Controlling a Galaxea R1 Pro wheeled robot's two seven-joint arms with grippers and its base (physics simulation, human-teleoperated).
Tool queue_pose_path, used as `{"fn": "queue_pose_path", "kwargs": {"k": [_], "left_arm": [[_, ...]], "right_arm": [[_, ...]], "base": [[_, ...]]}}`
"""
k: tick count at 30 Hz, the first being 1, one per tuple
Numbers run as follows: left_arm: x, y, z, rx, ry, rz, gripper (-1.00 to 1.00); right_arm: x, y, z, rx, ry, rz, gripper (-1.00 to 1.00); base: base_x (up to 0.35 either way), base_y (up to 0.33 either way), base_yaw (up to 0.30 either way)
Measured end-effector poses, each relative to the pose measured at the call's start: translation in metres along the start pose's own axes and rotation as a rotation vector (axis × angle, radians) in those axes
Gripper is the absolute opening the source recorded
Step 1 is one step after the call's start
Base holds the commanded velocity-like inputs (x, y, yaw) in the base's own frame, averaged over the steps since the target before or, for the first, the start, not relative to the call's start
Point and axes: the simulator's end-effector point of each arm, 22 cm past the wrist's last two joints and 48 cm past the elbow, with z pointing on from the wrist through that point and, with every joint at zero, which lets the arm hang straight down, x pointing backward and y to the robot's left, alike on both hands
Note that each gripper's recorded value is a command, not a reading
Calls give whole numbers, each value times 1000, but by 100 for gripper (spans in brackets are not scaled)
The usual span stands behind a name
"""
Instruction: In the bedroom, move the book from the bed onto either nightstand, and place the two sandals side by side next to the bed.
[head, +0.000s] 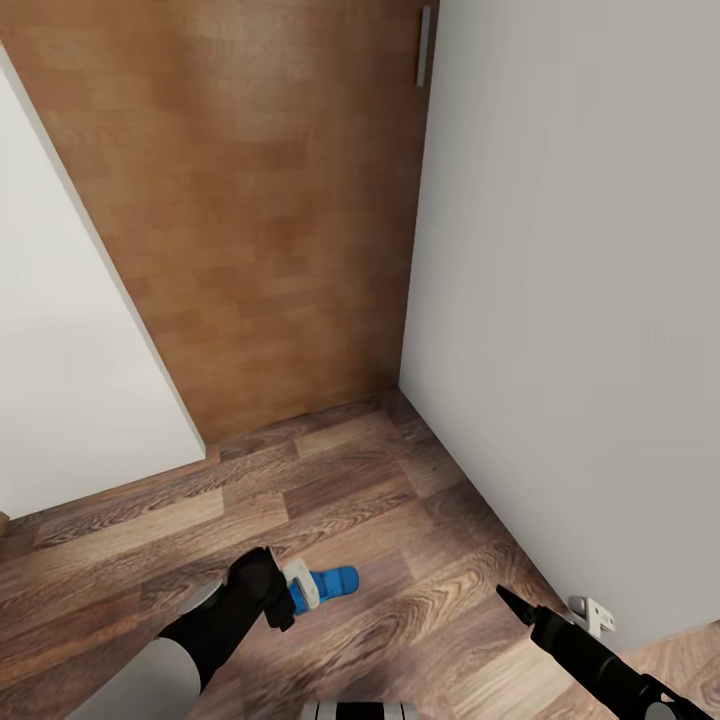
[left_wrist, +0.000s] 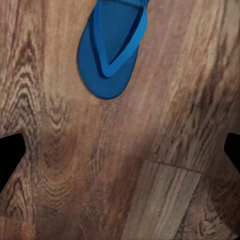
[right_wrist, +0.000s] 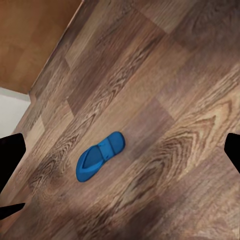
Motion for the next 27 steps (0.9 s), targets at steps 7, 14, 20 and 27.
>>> {"fn": "queue_pose_path", "kwargs": {"k": [7,14,20,27], "left_arm": [[-1,-1,0,0,-2,2,100],[-2,-1,0,0,-3,3,100],[-3,-2,0,1,-5,3,100],[-4,-3,-1,2,-7,3,100]], "right_arm": [[0,0,0,1,0,0,100],[0,0,0,0,0,-1,100],[0,0,0,0,0,-1,100],[0,0,0,0,0,0,100]], "base": [[134,0,0],[77,0,0],[169,0,0],[94,0,0]]}}
